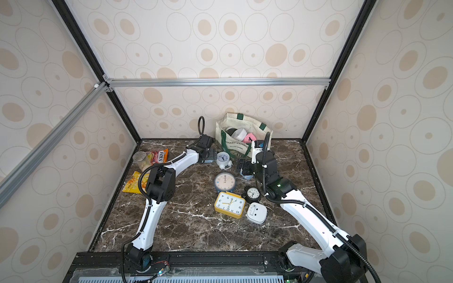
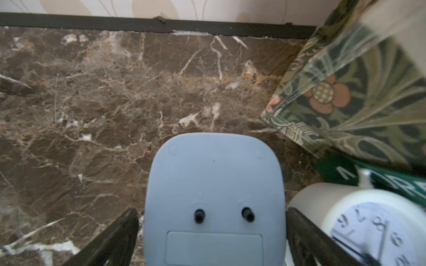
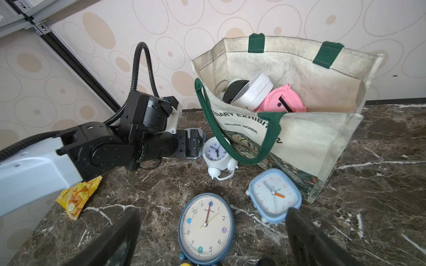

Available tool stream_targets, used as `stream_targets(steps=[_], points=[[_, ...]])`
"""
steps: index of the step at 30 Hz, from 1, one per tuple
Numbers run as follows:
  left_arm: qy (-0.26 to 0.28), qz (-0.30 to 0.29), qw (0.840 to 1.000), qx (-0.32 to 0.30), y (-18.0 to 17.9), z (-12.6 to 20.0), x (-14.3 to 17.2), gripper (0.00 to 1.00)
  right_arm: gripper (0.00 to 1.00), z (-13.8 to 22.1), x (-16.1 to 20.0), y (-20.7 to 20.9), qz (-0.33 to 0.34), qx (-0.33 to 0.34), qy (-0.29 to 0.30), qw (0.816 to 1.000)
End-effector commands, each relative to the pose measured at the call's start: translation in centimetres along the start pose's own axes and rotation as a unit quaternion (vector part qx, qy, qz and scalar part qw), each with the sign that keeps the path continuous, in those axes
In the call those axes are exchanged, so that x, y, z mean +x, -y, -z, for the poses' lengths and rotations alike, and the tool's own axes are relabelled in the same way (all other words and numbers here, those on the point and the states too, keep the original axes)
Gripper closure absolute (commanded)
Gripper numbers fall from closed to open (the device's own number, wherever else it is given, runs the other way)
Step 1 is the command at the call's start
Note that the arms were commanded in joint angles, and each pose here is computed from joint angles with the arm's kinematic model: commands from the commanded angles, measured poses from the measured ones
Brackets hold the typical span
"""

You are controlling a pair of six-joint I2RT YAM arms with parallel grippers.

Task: Put the alarm clock into the canvas bag
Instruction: Pick up the alarm from the center of the board.

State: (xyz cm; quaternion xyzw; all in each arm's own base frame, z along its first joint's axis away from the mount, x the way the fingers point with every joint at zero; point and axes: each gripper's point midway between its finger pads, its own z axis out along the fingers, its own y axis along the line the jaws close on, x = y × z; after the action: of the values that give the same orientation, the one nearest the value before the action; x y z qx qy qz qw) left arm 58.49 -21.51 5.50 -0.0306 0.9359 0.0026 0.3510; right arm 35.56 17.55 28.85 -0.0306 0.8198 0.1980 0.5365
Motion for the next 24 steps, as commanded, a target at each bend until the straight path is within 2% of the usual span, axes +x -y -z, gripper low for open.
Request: stream_targets(steps=[1, 12, 16, 19, 24], points=[[0.002, -0.007, 1.0, -0.021, -1.1, -0.4, -0.7, 0.02, 0.0, 0.1, 0.9, -0.4, -0.009, -0.014, -0.011, 1.0], [0.0, 0.026, 1.0, -0.004, -2.0, -1.7, -0.9, 0.02, 0.0, 0.3, 1.4, -0.2, -0.01, -0.012, -0.017, 1.0], [-0.007, 0.027, 1.0, 0.008, -1.8, -1.9, -0.6, 0.13, 0.0, 0.6, 1.7, -0.1, -0.011, -0.012, -0.019, 1.0], [-0.004, 0.025, 0.999, 0.022, -1.6, -1.2, -0.7, 0.19, 0.0, 0.8, 2.0, 0.1, -0.01, -0.009, -0.022, 1.0], [0.038, 0.025, 0.997, 0.066, -1.4, 2.8, -1.6, 0.24, 0.0, 0.6, 2.6, 0.3, -0.01, -0.005, -0.036, 0.999]])
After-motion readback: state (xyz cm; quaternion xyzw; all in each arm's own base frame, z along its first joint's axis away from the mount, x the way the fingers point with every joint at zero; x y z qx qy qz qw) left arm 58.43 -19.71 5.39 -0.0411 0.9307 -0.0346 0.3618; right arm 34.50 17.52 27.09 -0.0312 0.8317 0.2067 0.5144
